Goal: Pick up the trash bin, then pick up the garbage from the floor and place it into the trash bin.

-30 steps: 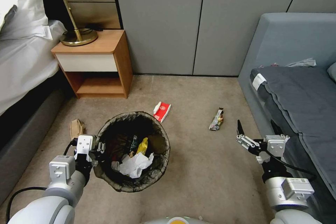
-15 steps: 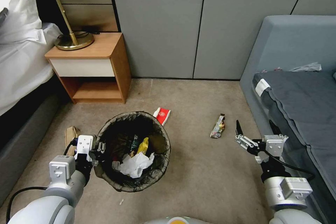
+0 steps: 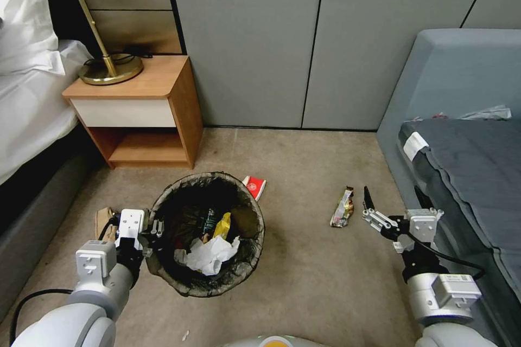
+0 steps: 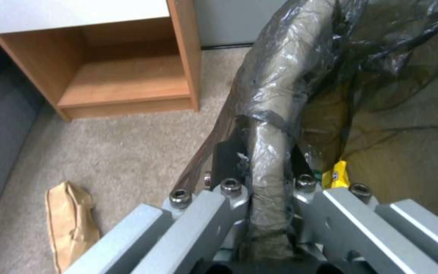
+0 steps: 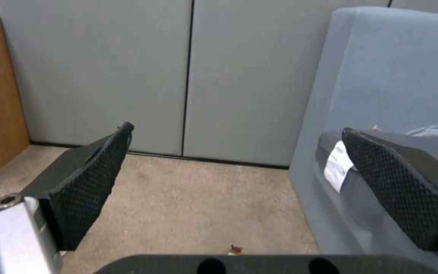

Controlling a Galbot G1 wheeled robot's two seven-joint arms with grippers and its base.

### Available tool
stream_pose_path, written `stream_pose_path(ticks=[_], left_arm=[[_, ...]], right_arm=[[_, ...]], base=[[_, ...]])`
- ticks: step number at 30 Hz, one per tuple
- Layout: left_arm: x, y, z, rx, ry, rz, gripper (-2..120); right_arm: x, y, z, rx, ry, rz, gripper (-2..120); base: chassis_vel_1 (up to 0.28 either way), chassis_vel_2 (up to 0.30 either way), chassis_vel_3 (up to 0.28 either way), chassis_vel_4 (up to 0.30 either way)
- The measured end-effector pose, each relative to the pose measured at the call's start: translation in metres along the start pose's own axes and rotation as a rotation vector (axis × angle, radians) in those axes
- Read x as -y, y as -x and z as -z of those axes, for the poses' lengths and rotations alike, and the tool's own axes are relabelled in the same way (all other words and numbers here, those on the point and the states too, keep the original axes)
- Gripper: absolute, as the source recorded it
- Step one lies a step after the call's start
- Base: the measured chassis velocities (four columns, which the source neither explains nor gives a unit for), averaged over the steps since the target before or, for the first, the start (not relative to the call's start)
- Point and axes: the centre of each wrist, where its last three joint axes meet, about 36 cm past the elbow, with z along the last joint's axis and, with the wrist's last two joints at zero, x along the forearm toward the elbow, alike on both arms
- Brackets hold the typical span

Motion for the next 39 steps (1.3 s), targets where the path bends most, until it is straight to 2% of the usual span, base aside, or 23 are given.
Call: stream_pose_path(ticks=[22, 29, 32, 33, 35, 39], left_arm=[[0.0, -0.001, -0.001, -0.006, -0.003, 0.001, 1], [-0.001, -0.002, -0.003, -0.016, -0.007, 0.006, 1], [-0.002, -0.002, -0.003, -0.02, -0.009, 0.012, 1], [-0.002, -0.002, -0.003, -0.02, -0.009, 0.012, 1], [-0.003, -0.002, -0.003, -0.018, -0.012, 0.018, 1], [-0.005, -0.003, -0.002, -0.018, -0.015, 0.027, 1]], right_arm=[[-0.004, 0.002, -0.008, -0.034, 0.017, 0.023, 100], [-0.011, 0.021, -0.03, -0.159, 0.075, 0.03, 100], [-0.016, 0.048, -0.045, -0.264, 0.144, 0.004, 100], [-0.016, 0.048, -0.045, -0.264, 0.144, 0.004, 100], [-0.018, 0.065, -0.058, -0.324, 0.182, -0.005, 100], [-0.017, 0.084, -0.088, -0.395, 0.179, -0.02, 100]], base=[[-0.082, 0.086, 0.087, -0.089], [-0.01, 0.004, 0.006, -0.008], [0.0, 0.0, 0.0, 0.0], [0.0, 0.0, 0.0, 0.0], [0.0, 0.0, 0.0, 0.0], [0.0, 0.0, 0.0, 0.0]])
